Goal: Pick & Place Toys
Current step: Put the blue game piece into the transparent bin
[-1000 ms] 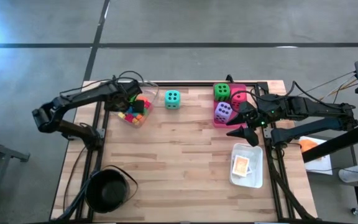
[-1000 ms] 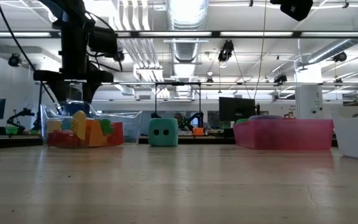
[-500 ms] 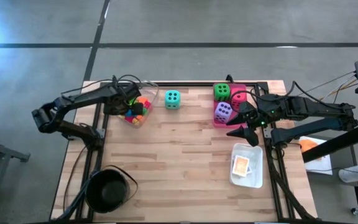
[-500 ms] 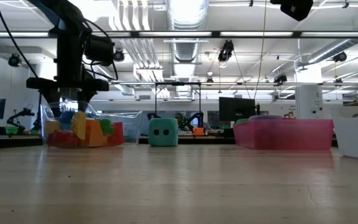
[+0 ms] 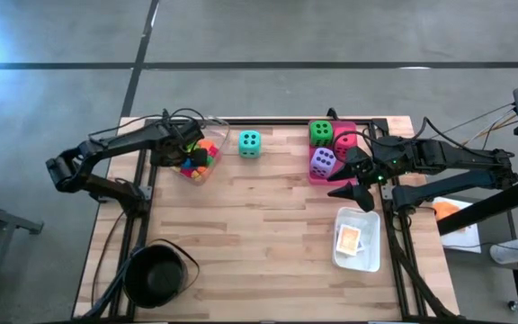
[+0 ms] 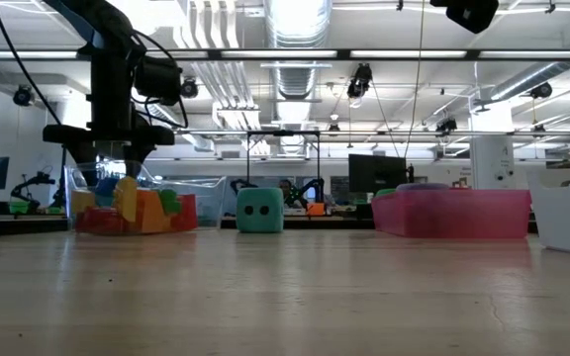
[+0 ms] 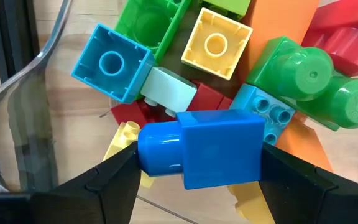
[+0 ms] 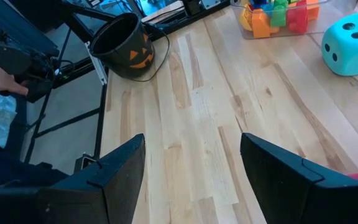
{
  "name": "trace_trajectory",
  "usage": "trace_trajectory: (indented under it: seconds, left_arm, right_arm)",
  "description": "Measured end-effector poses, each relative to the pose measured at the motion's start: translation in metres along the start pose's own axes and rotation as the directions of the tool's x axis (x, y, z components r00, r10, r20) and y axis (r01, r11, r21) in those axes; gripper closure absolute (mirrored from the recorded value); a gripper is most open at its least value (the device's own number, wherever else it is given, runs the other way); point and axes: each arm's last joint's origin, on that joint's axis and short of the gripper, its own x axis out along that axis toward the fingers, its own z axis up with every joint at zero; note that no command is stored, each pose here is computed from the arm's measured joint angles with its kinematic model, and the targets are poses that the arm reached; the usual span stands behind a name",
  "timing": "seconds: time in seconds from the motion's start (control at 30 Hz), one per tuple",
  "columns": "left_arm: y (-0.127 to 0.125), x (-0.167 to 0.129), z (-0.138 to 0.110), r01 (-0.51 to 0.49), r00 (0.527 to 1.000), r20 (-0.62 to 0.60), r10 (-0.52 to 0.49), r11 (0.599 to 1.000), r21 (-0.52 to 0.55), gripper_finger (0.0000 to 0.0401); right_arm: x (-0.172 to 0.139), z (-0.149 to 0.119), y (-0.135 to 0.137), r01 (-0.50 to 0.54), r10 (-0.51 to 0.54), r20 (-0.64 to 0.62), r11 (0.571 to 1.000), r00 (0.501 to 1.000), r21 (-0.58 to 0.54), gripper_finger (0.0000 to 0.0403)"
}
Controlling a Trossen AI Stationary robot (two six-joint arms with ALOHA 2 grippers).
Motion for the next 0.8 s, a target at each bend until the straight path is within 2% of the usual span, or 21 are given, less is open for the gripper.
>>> trace_trajectory:
  seconds: [0.37,0.57,0.8]
  left_arm:
    - [-0.0007,-0.0011,0.0006,0.004,1.0,0.002,-0.004,1.0,0.021,0.0118]
    - [-0.0044,-0.005,0.0022,0.058,0.998,-0.026,-0.058,0.998,0.014,0.0118]
    - [-0.005,-0.0055,0.0029,0.064,0.998,-0.022,-0.064,0.998,0.004,0.0118]
  right_arm:
    - [0.0,0.0,0.0,0.0,0.0,0.0,1.0,1.0,0.0,0.0147]
    - [0.0,0.0,0.0,0.0,0.0,0.0,1.0,1.0,0.0,0.0147]
    - [0.0,0.0,0.0,0.0,0.0,0.0,1.0,1.0,0.0,0.0147]
